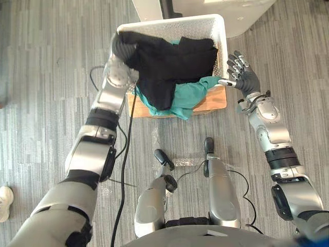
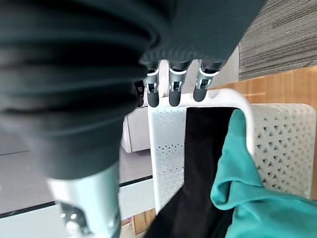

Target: Tidy the bed and pick cloth on bed and put in laundry

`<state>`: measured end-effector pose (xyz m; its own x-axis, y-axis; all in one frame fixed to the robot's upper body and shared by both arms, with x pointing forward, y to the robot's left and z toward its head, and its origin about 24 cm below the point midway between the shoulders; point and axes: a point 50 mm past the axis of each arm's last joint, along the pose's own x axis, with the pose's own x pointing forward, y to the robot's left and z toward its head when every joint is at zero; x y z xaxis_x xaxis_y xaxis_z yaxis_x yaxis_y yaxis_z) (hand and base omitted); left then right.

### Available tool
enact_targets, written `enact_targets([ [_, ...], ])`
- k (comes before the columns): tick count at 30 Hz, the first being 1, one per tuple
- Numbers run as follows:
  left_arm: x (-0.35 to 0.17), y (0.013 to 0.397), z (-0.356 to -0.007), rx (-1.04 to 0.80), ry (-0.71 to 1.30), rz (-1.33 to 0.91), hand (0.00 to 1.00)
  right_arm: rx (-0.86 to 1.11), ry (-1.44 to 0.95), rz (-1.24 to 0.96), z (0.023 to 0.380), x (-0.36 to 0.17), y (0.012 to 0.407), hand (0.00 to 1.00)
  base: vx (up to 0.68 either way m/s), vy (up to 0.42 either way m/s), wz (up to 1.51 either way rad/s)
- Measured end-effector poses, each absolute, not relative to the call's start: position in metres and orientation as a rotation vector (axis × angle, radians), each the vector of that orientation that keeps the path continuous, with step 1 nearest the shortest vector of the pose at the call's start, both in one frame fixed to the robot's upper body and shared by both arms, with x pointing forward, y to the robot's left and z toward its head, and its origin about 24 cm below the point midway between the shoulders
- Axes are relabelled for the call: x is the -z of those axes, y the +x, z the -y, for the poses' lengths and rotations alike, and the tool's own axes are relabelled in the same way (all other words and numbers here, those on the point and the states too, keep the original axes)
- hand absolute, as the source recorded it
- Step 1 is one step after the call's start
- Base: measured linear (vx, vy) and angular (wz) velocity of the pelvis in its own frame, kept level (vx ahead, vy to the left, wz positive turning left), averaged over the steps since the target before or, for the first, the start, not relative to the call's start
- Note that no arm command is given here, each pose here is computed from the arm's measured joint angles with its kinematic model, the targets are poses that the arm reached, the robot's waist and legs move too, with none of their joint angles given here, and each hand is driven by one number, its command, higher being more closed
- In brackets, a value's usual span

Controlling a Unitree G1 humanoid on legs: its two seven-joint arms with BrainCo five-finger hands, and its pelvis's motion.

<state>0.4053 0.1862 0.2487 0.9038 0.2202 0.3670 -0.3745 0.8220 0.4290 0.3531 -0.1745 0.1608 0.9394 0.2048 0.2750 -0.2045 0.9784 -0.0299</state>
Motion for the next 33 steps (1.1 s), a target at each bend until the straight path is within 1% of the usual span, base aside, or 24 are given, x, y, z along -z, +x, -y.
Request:
enact_targets([
  [1,-0.256,0.405,-0.185,-0.348,0.512,0.324,1.00,-0.217,0.010,0.289,0.171,-0.164,0.353,0.00,0.10,-0.029,-0.03],
  [2,-0.260,0.405,-0.185,-0.366,0.511,0.330,0.00,-0.221,0.013,0.297,0.169,-0.167,0.354,0.00,0.13,-0.032,-0.07],
  [3,-0.266,0.405,-0.185,-0.404,0.538,0.339,0.00,-0.232,0.014,0.310,0.165,-0.173,0.356,0.00,0.10,-0.025,-0.07],
  [7,-0.272,0.406,-0.185,-0.436,0.545,0.296,0.00,-0.253,0.020,0.349,0.159,-0.182,0.354,0.00,0.12,-0.024,-0.09],
  [13,-0.252,0.412,-0.181,-0.384,0.563,0.133,0.00,-0.261,0.039,0.360,0.157,-0.186,0.354,0.00,0.12,-0.011,-0.07],
  [19,-0.232,0.416,-0.181,-0.278,0.578,0.028,0.00,-0.274,0.042,0.385,0.155,-0.195,0.356,0.00,0.11,-0.018,0.00],
  [21,-0.224,0.417,-0.179,-0.203,0.624,0.021,0.00,-0.276,0.044,0.385,0.154,-0.195,0.356,0.00,0.10,-0.016,0.01],
  [23,-0.218,0.417,-0.179,-0.164,0.666,0.018,0.00,-0.276,0.043,0.387,0.154,-0.195,0.356,0.00,0.10,-0.015,0.00],
  [24,-0.212,0.416,-0.177,-0.129,0.745,0.019,0.00,-0.278,0.043,0.390,0.155,-0.196,0.355,0.00,0.10,-0.015,0.00],
  [26,-0.206,0.415,-0.174,-0.099,0.835,0.040,0.00,-0.286,0.041,0.410,0.154,-0.200,0.353,0.00,0.09,-0.016,0.01],
  [30,-0.194,0.404,-0.171,-0.067,0.922,0.142,0.00,-0.308,0.026,0.461,0.152,-0.207,0.341,0.00,0.09,-0.019,0.00],
  [32,-0.205,0.389,-0.168,-0.090,0.921,0.301,0.00,-0.302,0.017,0.482,0.159,-0.200,0.325,0.00,0.09,-0.037,0.10],
  [33,-0.215,0.379,-0.166,-0.102,0.867,0.397,0.00,-0.284,0.025,0.471,0.164,-0.191,0.318,0.00,0.06,-0.040,0.18],
])
